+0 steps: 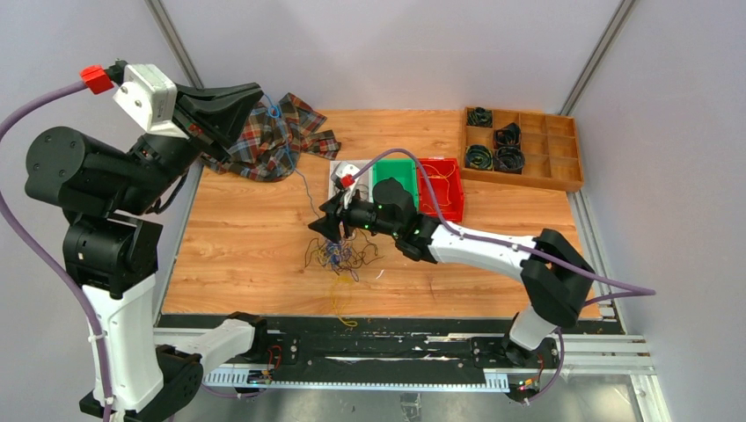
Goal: Untangle the cables
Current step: Untie the cable.
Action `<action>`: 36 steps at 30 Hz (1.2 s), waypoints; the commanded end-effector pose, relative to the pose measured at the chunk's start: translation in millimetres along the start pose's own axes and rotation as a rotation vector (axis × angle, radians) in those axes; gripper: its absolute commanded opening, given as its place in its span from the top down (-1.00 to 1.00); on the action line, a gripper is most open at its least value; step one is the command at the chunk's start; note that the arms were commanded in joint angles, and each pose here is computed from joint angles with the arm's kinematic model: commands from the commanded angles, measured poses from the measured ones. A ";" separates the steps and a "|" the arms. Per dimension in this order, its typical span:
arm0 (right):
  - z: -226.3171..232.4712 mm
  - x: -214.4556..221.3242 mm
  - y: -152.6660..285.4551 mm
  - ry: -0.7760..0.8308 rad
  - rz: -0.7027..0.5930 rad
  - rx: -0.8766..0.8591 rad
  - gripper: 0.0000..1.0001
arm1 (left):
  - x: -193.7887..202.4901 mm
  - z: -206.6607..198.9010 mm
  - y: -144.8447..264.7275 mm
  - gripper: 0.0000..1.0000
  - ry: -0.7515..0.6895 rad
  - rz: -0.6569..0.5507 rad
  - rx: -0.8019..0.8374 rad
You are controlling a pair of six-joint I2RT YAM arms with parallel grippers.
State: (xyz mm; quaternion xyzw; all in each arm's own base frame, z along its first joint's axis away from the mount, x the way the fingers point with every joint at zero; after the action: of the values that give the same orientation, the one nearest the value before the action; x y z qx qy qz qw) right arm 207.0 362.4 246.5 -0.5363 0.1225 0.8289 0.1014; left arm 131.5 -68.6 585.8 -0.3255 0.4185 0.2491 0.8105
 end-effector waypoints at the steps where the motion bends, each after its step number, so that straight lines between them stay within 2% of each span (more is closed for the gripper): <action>1: -20.1 22.8 -2.4 -0.069 -0.009 0.003 0.05 | -25.8 2.8 4.6 0.99 -0.036 -0.094 -0.010; 5: -39.4 63.7 -0.1 -0.105 0.057 0.081 0.25 | -38.6 6.0 5.9 0.99 -0.055 -0.136 -0.026; 13: -66.0 137.5 29.4 -0.168 0.143 0.236 0.39 | -65.2 22.2 11.4 0.99 -0.138 -0.225 -0.182; 22: -75.3 179.4 68.8 -0.194 0.171 0.347 0.30 | -99.9 60.4 24.7 0.99 -0.236 -0.380 -0.616; 25: -76.7 188.4 79.4 -0.206 0.174 0.377 0.29 | -110.4 66.7 30.0 0.99 -0.239 -0.441 -0.702; 27: -76.7 190.4 84.6 -0.213 0.167 0.394 0.29 | -111.4 67.2 28.8 0.99 -0.241 -0.445 -0.698; 30: -73.8 184.6 90.7 -0.216 0.142 0.402 0.28 | -98.6 62.6 21.6 0.99 -0.229 -0.385 -0.628; 36: -51.2 117.4 92.6 -0.155 0.048 0.365 -0.19 | -62.1 46.1 7.7 0.99 -0.177 -0.285 -0.459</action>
State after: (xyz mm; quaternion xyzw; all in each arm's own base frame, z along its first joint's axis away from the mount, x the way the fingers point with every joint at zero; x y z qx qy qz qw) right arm 166.9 262.7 81.0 -0.4143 0.2899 0.8489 0.1543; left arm 101.5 -25.3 676.2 -0.5789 0.1811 0.2481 0.7553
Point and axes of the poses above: each gripper's point midway between its finger pads, its own y axis back along the fingers, its own z axis along the line the jaws close on, x = y × z, the point moved 10 cm from there along y, back along the fingers, and after that the axes turned 15 degrees about -y, right-handed, at the moved point
